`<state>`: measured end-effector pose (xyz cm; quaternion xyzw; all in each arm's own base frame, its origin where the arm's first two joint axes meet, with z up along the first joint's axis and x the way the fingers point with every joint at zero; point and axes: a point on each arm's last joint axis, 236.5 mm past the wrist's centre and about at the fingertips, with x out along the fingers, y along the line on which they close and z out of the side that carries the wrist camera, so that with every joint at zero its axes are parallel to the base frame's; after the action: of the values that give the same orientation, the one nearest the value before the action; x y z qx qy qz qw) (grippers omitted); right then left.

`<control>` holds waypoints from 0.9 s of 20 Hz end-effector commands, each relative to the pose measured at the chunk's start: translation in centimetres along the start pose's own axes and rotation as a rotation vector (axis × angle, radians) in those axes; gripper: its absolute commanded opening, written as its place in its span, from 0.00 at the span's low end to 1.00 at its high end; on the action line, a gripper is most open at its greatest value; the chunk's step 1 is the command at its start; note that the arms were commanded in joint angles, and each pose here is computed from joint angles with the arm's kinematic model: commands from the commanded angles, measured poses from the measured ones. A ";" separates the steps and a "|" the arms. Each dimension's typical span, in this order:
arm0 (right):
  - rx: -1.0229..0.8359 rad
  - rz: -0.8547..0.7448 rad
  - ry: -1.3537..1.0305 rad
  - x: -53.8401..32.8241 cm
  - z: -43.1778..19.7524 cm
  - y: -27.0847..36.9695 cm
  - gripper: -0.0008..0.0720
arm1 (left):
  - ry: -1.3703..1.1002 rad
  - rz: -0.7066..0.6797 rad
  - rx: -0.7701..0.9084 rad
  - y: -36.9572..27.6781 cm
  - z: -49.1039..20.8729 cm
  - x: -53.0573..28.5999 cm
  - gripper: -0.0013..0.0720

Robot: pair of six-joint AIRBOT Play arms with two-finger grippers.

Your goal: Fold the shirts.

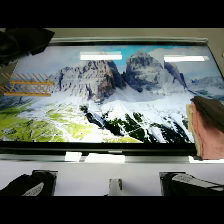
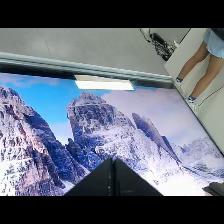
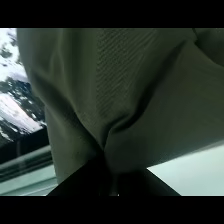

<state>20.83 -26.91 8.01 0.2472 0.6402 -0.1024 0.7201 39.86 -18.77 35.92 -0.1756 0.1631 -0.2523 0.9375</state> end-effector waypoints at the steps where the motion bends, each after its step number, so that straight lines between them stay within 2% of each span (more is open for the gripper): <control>1: 0.056 -0.124 0.159 2.2 -4.0 -3.5 0.05 | 0.001 -0.001 0.000 0.0 0.0 0.0 0.07; 2: 0.056 -0.125 0.164 2.7 -4.1 -3.7 0.05 | 0.001 -0.001 0.000 0.0 0.0 0.0 0.07; 3: 0.050 -0.127 0.158 3.1 -4.0 -3.9 0.29 | 0.000 -0.001 0.000 0.0 0.0 0.0 0.07; 4: 0.039 -0.132 0.144 3.3 -3.6 -4.1 0.78 | 0.000 -0.001 0.000 0.0 0.0 0.0 0.07; 5: 0.007 -0.134 0.125 3.3 -3.1 -4.2 0.95 | 0.001 0.000 0.000 0.0 0.0 0.0 0.07; 8: -0.085 -0.145 -0.018 1.8 0.4 -3.9 0.94 | 0.003 0.000 0.029 0.0 -0.1 0.1 0.07; 11: -0.266 -0.160 -0.330 -3.2 8.7 0.1 0.94 | 0.111 0.063 0.107 1.8 -2.0 1.1 0.07; 14: -0.543 -0.162 -0.484 -5.2 14.4 10.7 0.93 | 0.399 0.284 0.165 8.7 -7.7 3.4 0.07; 15: -0.621 -0.125 -0.482 -4.2 14.8 15.0 0.93 | 0.526 0.356 0.172 11.2 -10.4 3.7 0.07; 16: -0.696 -0.082 -0.458 -2.8 14.5 19.7 0.94 | 0.655 0.409 0.167 13.1 -13.4 3.6 0.12; 17: -0.784 -0.069 -0.414 -1.3 13.6 23.3 0.94 | 0.770 0.436 0.149 14.2 -16.1 3.3 0.43; 18: -0.842 -0.081 -0.347 0.6 12.5 25.8 0.96 | 0.895 0.468 0.110 15.1 -18.9 2.5 0.85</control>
<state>39.81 -19.57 14.11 -0.0501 0.5076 0.0253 0.8597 43.53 -15.63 20.10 -0.0087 0.4156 -0.1551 0.8962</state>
